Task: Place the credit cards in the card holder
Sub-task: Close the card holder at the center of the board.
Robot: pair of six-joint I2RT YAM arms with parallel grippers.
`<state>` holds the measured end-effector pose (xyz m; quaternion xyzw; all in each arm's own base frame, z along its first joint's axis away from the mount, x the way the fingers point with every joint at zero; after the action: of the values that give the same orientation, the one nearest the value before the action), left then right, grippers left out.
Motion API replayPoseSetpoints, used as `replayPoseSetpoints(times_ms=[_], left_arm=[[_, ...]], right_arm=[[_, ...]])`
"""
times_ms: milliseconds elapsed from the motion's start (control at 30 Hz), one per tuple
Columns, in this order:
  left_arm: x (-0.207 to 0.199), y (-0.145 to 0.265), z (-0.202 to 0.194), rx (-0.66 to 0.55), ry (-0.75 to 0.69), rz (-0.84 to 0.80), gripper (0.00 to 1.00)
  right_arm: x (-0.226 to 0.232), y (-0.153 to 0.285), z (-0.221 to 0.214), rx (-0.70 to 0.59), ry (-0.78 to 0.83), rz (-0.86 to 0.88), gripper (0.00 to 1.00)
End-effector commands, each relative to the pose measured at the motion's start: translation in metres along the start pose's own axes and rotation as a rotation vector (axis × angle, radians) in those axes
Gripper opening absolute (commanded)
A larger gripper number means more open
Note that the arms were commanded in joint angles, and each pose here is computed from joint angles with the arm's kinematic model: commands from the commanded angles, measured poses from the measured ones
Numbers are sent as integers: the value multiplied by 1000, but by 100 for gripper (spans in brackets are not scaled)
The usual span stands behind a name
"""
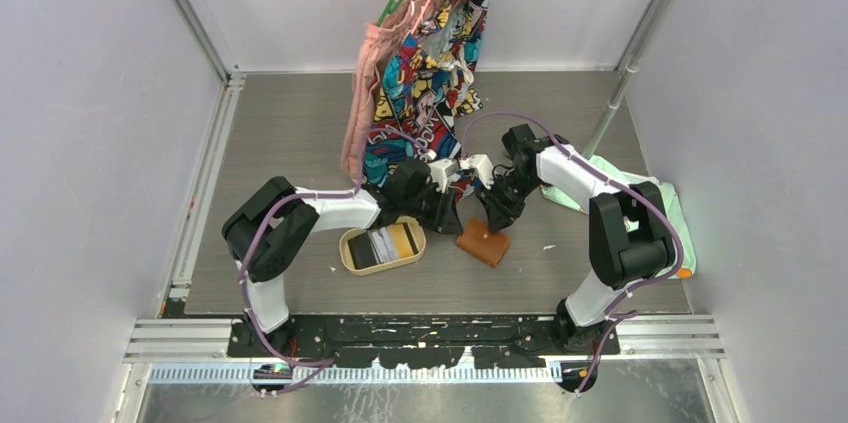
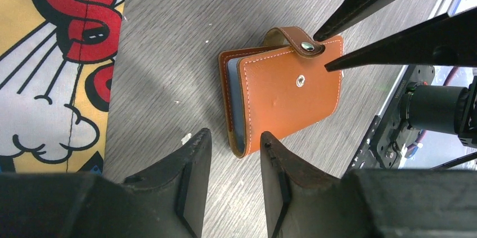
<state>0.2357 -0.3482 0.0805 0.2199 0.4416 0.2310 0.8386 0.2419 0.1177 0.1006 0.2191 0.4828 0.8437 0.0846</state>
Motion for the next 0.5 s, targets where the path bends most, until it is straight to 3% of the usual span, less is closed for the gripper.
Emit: replayPoseSetpoints(times_ms=[0, 300, 467], left_arm=[[-12, -2, 11, -14, -20, -34, 38], [-10, -5, 9, -1, -9, -31, 36], [-10, -6, 8, 4, -3, -32, 36]], right_arm=[[-8, 5, 12, -5, 41, -42, 27], [-8, 3, 14, -5, 37, -47, 18], [-8, 3, 15, -5, 40, -47, 6]])
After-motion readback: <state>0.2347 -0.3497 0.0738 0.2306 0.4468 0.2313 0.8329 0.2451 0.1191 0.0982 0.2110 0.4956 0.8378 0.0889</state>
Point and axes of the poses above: each gripper's point midway between its finger pads, its own y axis back along the fingers, its own x axis along the line the jaws close on, z = x × y, the point moved 5 cm from there along y, back along the fingers, and after that the axes turned 6 degrees about y, right-handed, at the moved point
